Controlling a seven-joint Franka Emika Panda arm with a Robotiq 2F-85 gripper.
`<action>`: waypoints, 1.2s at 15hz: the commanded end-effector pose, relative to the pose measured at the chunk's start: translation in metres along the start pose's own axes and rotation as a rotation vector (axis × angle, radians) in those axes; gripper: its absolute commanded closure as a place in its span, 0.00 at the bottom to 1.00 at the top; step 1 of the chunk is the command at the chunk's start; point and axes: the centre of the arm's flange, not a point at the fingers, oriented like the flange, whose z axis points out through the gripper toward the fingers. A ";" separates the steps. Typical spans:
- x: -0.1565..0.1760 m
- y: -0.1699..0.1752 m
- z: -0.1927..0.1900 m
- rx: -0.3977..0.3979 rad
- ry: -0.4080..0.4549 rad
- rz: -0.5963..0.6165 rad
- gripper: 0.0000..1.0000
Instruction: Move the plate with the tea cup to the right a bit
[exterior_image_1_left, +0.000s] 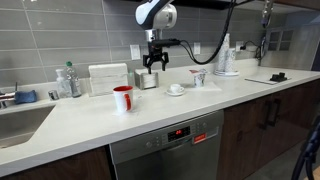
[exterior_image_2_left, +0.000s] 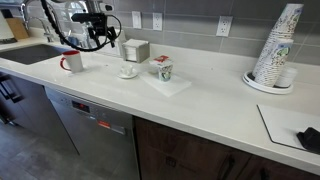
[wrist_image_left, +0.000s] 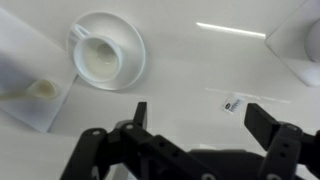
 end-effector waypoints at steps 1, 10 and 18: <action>-0.076 0.022 -0.012 -0.025 -0.001 0.038 0.00; -0.150 0.045 -0.065 0.054 -0.026 -0.033 0.00; -0.150 0.037 -0.083 0.057 -0.013 -0.085 0.00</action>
